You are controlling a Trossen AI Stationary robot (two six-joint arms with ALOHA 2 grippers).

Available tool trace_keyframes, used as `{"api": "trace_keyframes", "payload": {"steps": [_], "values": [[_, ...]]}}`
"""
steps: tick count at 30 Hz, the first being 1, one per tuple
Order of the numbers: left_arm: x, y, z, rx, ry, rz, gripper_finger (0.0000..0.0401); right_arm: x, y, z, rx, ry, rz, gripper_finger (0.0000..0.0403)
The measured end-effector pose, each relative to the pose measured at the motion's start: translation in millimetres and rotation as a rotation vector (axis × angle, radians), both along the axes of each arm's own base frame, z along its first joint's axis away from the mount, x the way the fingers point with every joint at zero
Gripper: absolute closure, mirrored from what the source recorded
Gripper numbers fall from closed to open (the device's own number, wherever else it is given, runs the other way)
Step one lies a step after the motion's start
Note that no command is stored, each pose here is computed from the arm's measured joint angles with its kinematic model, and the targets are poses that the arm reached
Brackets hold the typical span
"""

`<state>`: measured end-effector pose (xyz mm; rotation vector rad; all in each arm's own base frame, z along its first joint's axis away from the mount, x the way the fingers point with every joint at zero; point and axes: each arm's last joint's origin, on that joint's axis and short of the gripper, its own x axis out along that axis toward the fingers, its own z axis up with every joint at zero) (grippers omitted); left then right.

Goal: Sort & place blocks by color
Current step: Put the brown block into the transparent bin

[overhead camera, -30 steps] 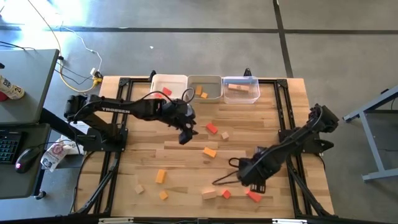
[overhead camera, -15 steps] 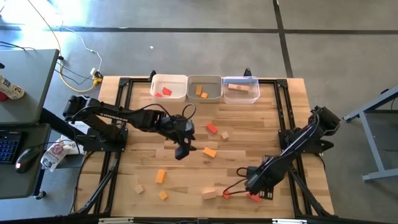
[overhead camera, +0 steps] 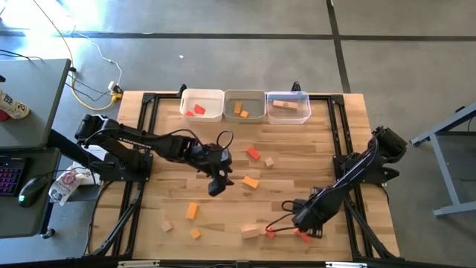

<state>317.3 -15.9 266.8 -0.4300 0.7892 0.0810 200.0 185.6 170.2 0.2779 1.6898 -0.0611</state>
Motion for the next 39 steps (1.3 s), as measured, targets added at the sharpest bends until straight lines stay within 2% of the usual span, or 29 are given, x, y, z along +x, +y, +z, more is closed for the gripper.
{"api": "trace_keyframes", "payload": {"steps": [5, 13, 16, 21, 26, 32, 39], "values": [[-3, -3, -3, 0.013, 0.047, 0.015, 0.0162, -2, -1, -10, 0.022, -0.008, -0.015, 0.0153], [-10, -3, -9, 0.009, 0.138, 0.056, 0.0162, -10, -9, -24, -0.033, 0.010, -0.078, 0.0167], [-15, -3, -13, 0.017, 0.205, 0.061, 0.0162, -11, -10, -27, -0.030, 0.014, -0.088, 0.0204], [-26, -2, -19, 0.057, 0.328, 0.121, 0.0162, -8, -11, -26, -0.012, 0.006, -0.096, 0.0301], [-34, -11, -22, 0.167, 0.399, 0.108, 0.0162, -5, -13, -25, -0.013, -0.001, -0.113, 0.0302], [-42, -32, -23, 0.210, 0.440, 0.043, 0.0162, 8, -18, -15, -0.062, -0.073, -0.121, 0.0302], [-49, -54, -24, 0.211, 0.451, 0.002, 0.0162, 21, -44, 15, -0.163, -0.222, -0.154, 0.0302]]}}
